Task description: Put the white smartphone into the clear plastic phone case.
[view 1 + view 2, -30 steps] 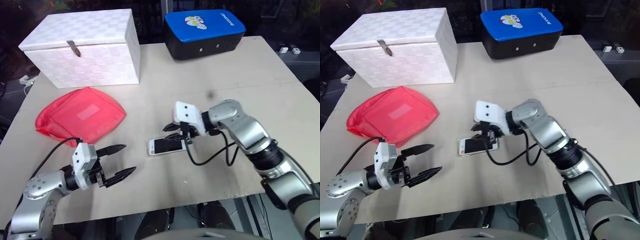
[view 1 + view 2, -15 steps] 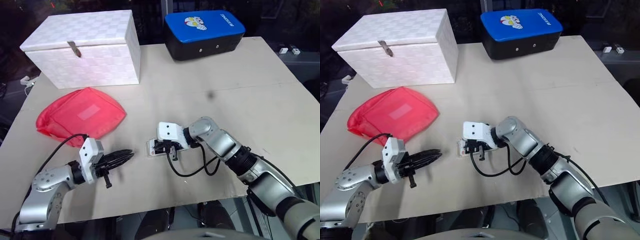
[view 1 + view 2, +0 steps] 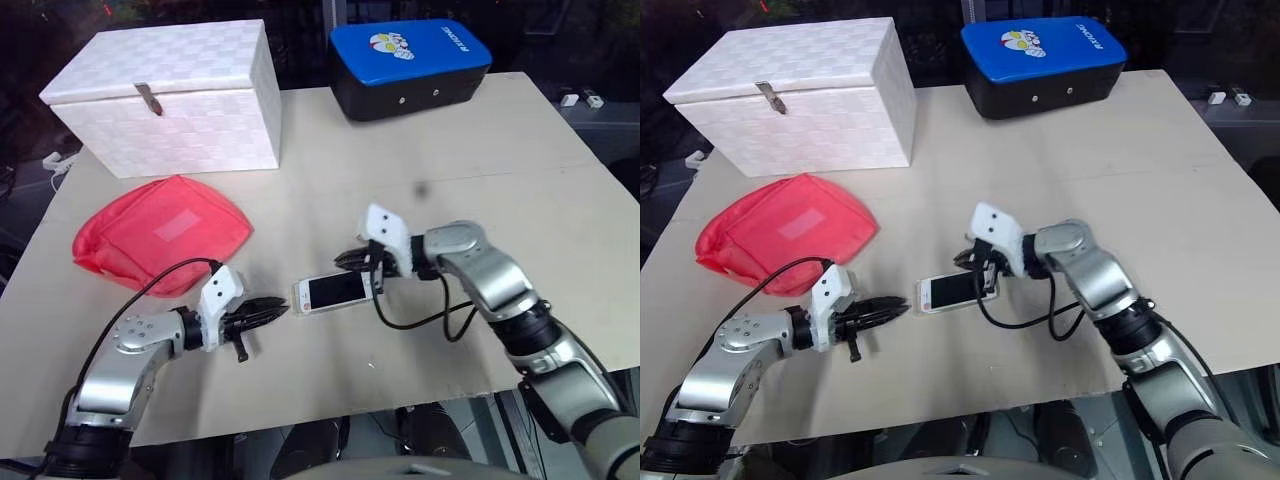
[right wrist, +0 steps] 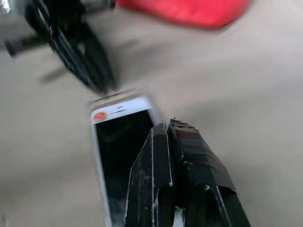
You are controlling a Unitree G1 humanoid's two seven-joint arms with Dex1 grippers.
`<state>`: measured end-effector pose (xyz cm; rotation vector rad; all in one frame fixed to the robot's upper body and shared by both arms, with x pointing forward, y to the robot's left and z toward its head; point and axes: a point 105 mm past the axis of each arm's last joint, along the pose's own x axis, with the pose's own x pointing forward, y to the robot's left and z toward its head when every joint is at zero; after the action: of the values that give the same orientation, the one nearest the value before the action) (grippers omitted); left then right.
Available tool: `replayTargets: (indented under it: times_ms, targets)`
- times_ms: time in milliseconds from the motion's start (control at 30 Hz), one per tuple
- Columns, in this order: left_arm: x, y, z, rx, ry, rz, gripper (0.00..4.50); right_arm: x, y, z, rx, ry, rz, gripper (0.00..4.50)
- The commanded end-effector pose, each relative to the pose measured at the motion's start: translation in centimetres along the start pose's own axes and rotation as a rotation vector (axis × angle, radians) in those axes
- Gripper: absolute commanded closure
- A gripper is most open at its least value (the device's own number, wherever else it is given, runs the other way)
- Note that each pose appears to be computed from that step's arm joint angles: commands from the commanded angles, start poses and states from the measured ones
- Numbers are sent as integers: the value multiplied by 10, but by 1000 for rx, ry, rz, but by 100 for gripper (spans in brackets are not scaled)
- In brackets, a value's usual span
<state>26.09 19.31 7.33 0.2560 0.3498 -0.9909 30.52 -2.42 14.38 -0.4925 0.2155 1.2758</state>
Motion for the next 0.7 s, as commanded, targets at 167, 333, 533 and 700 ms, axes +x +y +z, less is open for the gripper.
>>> replayTargets:
  times_ms: [167,333,533,700]
  targets:
    - [4,5,-2,27,49,-40,448,-29,-7,-34,-51,211,-183,450]
    - [5,7,-2,32,53,-54,448,-19,6,-38,-78,245,-145,450]
    - [5,5,-3,20,56,-74,448,1,25,-33,-155,269,-28,450]
    - [5,1,-5,1,67,-108,448,14,30,-31,-236,317,45,450]
